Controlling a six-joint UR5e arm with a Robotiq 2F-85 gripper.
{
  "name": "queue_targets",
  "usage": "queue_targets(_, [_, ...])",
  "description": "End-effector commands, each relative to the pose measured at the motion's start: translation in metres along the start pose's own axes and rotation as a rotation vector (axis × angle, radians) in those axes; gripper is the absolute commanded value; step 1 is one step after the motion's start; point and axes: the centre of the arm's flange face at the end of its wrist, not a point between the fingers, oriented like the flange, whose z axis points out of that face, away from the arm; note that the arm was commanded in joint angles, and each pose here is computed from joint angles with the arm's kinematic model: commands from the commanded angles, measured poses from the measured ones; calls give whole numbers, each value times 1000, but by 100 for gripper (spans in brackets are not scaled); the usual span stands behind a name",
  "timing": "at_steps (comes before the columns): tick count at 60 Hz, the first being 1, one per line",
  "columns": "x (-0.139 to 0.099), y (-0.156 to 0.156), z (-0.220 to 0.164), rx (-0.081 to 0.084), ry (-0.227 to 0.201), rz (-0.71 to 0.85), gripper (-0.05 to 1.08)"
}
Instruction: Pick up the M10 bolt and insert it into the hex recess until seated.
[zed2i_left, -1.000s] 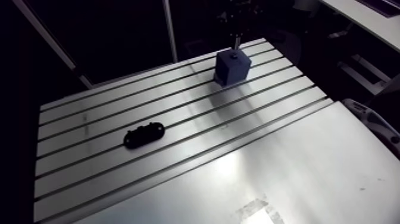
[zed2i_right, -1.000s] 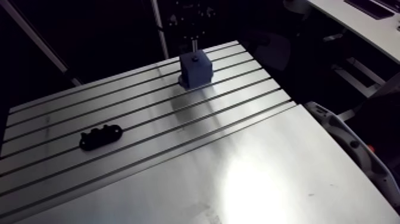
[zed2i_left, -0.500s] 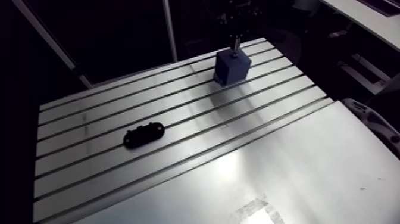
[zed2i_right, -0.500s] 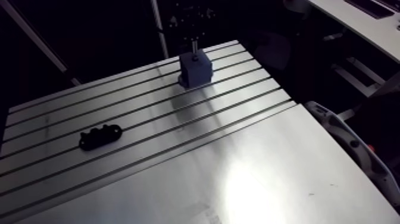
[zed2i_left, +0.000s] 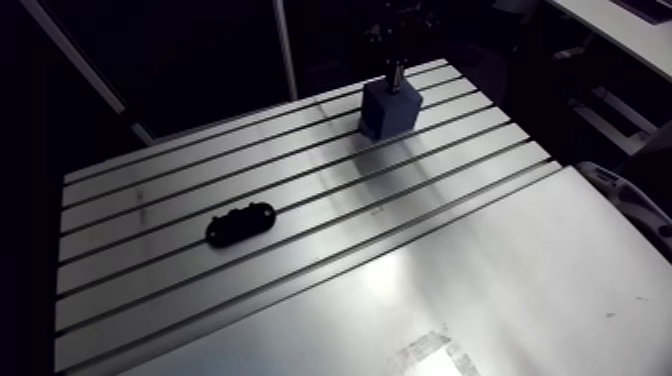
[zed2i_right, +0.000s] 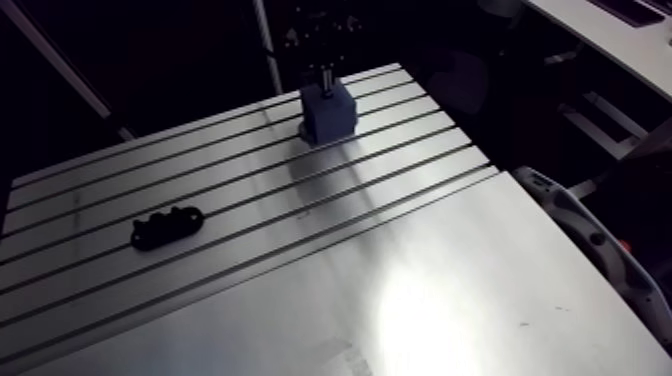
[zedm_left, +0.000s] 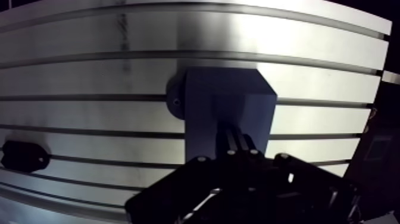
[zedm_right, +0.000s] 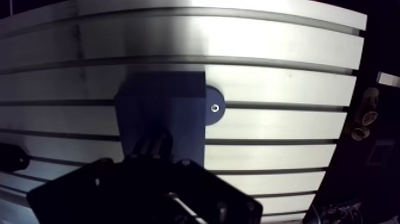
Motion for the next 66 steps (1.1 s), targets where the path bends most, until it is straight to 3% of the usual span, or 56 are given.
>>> queue_targets(1, [0,0,2,1,-2,-3,107])
queue_targets(66, [-2,1,7,7,-12,-13,107])
